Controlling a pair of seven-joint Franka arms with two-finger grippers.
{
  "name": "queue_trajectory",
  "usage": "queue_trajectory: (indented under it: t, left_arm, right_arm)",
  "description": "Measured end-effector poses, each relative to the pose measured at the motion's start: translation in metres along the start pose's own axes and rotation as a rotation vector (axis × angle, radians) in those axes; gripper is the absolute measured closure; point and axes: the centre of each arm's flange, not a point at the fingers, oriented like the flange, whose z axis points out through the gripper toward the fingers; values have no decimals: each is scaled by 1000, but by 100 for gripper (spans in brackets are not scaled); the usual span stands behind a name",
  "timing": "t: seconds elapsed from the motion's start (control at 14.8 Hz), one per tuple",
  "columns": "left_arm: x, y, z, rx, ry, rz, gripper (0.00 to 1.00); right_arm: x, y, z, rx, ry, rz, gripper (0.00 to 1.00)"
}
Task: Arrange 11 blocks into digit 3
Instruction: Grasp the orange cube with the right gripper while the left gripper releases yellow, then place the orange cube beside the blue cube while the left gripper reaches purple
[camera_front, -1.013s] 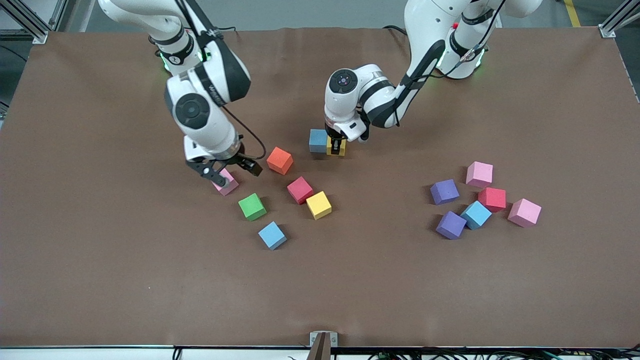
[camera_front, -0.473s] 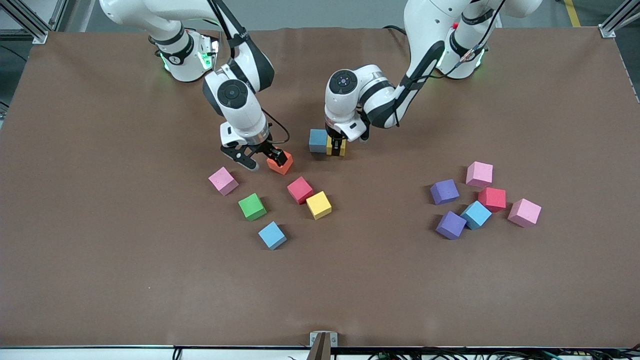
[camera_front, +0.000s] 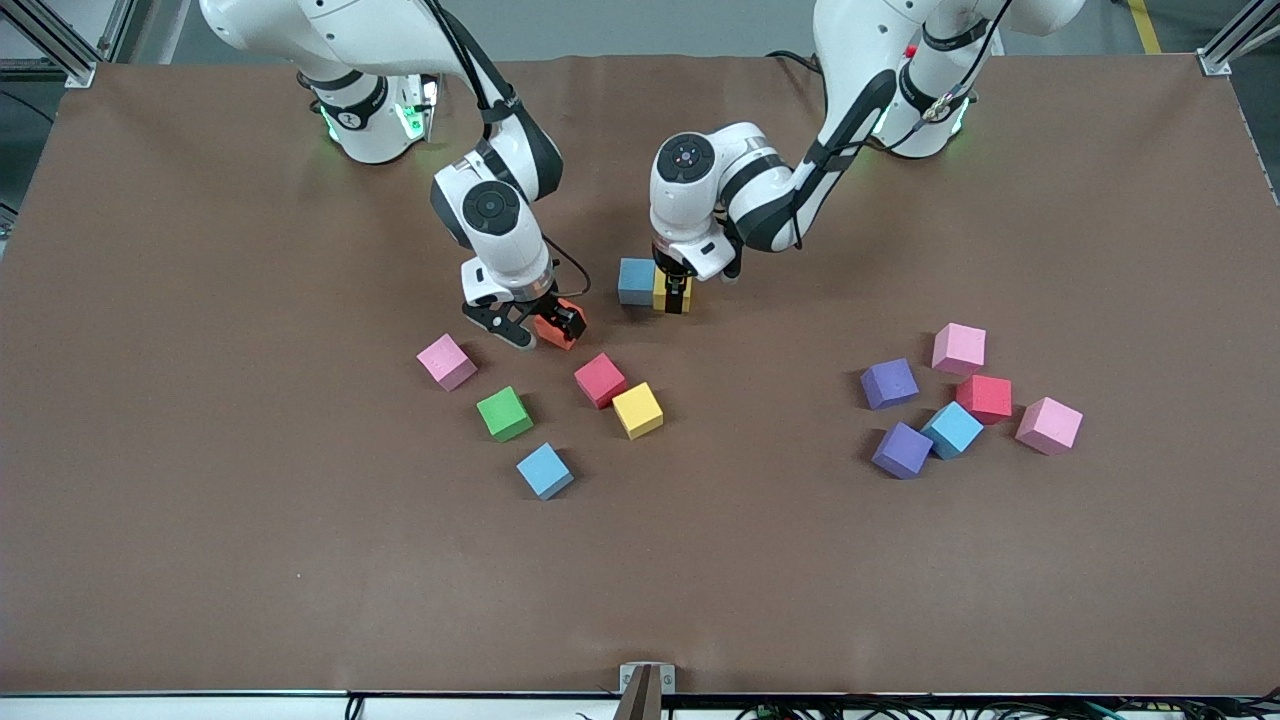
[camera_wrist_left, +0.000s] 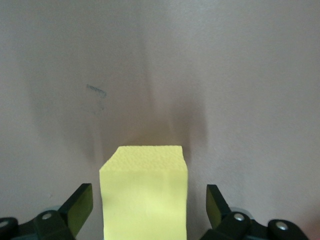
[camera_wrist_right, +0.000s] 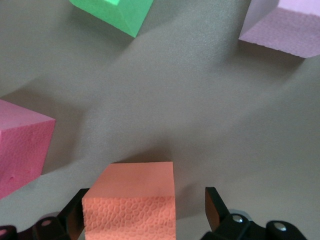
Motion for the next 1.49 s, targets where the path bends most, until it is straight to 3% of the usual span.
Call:
queue_trajectory:
  t: [0.14,0.27,0.41,0.54,0.81,1.08,1.49]
  left_arm:
    - [0,-1,-10,-3,12,6,0]
    - [2,-2,-19,0,33,26,0]
    - [4,-1,-30,-1,51,45,0]
    - [12,9,-47,-18,52,84,0]
    - [54,44,-87,4,28,295,0]
    - [106,80,-118,4,-5,600,0]
    - [163,109,-145,-8,3,1042,0]
  right_arm:
    - [-2,-3,-2,5,1,-6,4]
    - [-5,-6,-3,9,2,-12,19]
    - [-6,-7,-4,10,3,-14,25]
    - [-6,-7,-4,10,2,-14,41]
    - [-5,-7,-4,6,0,10,44]
    - [-7,-8,-5,-16,-9,201,44]
    - [-24,-13,-5,-27,-7,629,44]
